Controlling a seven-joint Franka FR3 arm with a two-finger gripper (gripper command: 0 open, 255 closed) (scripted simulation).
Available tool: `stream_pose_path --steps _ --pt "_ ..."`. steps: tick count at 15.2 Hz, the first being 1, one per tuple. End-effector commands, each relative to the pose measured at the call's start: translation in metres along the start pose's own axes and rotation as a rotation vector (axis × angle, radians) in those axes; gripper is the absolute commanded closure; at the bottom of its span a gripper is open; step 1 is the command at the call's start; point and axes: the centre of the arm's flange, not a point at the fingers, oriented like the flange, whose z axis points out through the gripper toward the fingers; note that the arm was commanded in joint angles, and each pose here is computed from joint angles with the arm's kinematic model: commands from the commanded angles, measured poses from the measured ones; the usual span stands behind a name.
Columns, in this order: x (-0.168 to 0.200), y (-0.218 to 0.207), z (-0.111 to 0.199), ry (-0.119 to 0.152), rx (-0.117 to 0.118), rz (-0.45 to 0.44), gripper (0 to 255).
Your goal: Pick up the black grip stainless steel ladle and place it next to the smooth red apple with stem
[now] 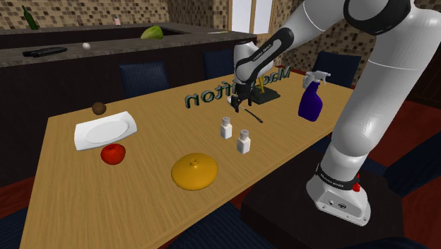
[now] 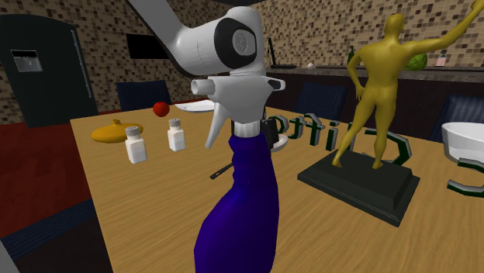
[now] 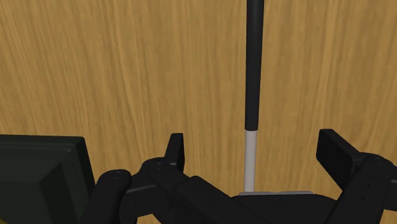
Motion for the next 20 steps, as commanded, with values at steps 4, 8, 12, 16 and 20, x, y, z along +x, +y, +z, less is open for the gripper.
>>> stream_pose_path --steps 4,8,12,16,20 --pt "0.000 0.000 0.000 0.000 0.000 0.000 255" --pt "0.000 0.000 0.000 0.000 0.000 0.000 255" --pt "0.000 0.001 -0.010 0.000 0.000 0.000 255" --pt "0.001 0.004 -0.031 0.000 0.000 0.000 255" --pt "0.001 0.006 -0.052 0.000 0.000 0.000 255"
